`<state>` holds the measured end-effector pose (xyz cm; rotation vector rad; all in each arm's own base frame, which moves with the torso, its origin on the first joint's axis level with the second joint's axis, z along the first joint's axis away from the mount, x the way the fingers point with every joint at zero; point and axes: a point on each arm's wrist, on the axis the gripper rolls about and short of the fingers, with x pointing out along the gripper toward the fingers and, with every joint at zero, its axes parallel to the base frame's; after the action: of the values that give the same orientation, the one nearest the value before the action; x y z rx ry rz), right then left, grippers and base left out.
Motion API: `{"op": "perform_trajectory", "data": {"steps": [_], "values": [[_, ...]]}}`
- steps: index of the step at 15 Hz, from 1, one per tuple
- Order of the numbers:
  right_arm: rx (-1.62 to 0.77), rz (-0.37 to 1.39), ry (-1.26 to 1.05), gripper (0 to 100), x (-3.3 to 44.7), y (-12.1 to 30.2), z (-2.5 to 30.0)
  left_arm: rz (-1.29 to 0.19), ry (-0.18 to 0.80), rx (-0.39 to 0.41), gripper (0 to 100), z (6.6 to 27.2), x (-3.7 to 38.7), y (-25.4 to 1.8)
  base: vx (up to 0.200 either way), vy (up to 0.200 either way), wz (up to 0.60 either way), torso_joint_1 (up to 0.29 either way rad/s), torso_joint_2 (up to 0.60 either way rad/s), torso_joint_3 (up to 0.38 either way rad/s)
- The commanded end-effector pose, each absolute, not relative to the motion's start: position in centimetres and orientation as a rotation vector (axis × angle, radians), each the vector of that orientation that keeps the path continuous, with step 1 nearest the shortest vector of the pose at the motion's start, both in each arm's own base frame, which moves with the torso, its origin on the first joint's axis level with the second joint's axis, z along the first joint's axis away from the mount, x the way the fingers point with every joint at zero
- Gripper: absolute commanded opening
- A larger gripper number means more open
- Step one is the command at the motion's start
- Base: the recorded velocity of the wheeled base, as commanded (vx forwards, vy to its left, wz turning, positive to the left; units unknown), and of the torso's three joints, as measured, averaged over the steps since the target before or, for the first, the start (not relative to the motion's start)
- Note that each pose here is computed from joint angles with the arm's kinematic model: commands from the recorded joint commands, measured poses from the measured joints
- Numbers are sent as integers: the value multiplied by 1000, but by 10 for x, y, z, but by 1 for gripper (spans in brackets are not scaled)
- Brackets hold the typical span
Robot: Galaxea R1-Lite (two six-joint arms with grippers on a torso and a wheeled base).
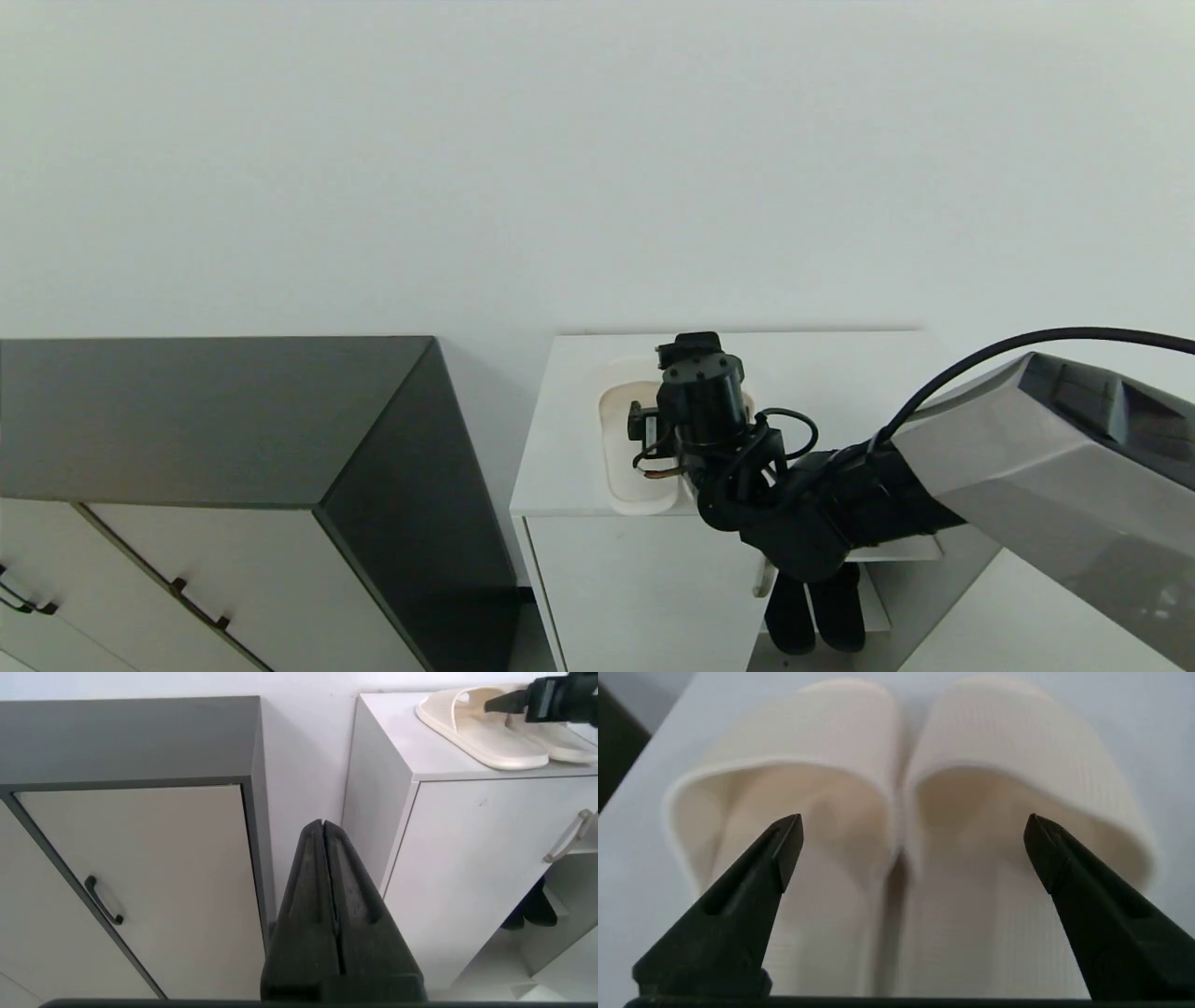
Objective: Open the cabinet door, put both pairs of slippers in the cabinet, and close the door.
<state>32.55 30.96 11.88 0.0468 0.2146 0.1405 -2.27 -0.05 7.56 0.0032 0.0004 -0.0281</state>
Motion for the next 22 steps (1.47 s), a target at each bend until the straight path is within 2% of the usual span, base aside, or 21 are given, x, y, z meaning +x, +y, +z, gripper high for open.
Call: {"op": "perform_trajectory", "data": {"steps": [1,6,7,13,15,18,22], "values": [[44,139,219,100,334,312,110,-28,1,3,0,76,-23,-1,0,0,0,0,0,0],[52,110,195,100,356,313,105,-29,2,2,0,76,-23,-1,0,0,0,0,0,0],[54,109,193,0,358,314,105,-28,1,3,0,76,-23,-1,0,0,0,0,0,0],[53,112,187,0,357,314,108,-29,1,3,0,76,-23,-1,0,0,0,0,0,0],[63,118,174,0,352,313,119,-29,2,2,0,76,-23,-1,0,0,0,0,0,0],[69,148,168,0,324,301,145,-28,2,2,0,76,-23,-1,0,0,0,0,0,0],[64,296,198,0,265,273,174,-28,2,2,0,76,-23,-1,0,0,0,0,0,0]]}}
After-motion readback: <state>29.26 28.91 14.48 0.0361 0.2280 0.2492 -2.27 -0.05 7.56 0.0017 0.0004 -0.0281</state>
